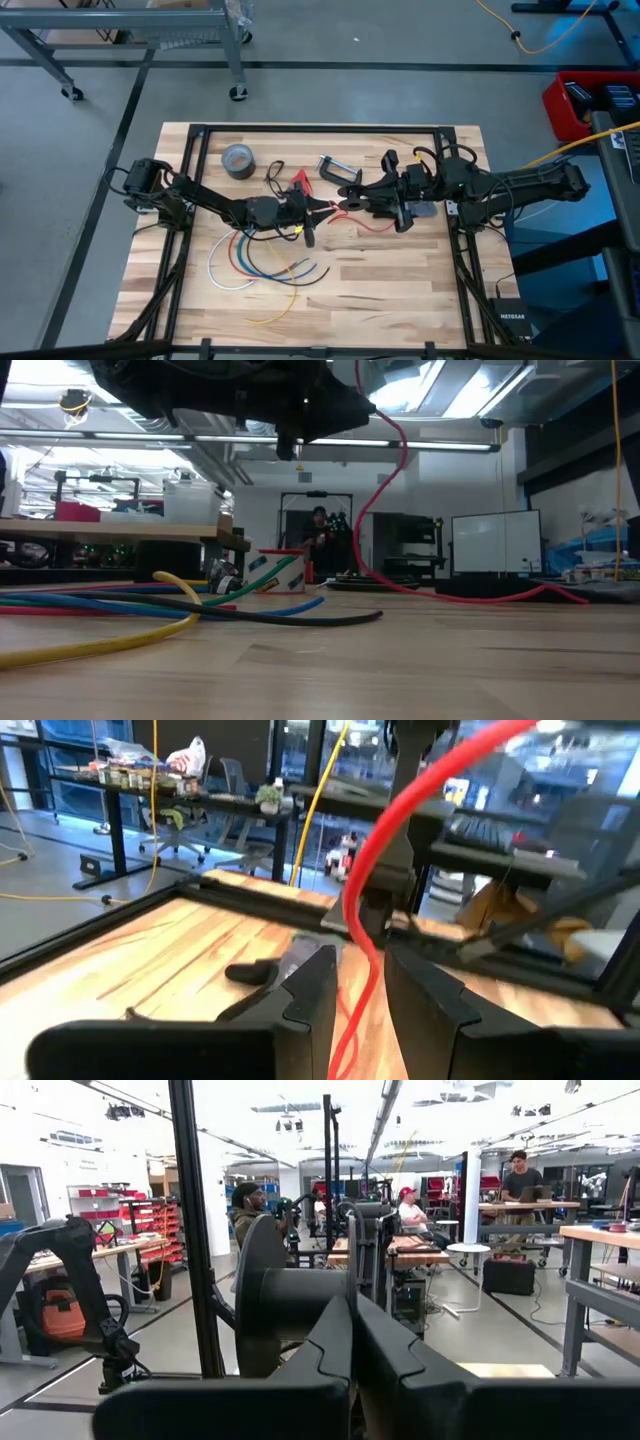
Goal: Coil cords
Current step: Coil the orange wire on the spool
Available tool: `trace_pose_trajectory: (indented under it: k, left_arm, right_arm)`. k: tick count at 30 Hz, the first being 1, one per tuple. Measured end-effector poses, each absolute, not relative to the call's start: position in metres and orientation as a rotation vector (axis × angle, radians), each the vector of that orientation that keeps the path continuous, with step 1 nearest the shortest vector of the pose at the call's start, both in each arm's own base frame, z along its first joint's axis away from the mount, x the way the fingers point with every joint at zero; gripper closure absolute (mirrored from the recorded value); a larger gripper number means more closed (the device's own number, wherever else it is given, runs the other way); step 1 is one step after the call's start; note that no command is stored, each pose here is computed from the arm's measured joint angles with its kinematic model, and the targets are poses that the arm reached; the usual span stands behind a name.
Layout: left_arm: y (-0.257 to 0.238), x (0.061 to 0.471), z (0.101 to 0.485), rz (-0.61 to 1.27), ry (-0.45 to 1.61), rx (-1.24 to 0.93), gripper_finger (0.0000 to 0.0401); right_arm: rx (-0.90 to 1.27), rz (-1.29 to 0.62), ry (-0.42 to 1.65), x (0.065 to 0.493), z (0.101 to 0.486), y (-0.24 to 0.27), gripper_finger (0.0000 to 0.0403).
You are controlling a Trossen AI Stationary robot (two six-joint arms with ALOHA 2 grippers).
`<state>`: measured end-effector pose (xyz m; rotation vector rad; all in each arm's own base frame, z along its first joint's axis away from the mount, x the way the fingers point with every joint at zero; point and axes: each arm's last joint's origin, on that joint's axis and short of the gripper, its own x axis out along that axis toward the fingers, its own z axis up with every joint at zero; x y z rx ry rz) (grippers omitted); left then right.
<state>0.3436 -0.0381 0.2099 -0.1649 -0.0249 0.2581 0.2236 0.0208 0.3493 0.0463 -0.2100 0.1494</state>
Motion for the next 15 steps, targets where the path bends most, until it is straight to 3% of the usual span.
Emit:
trace_pose_trajectory:
  k: [15]
  left_arm:
    - [-0.0385,0.3454,0.2146,0.240,-0.047,-0.157,0.0320]
  right_arm:
    - [0.023,0.146,-0.215,0.2243,0.3492,0.0208,0.0398]
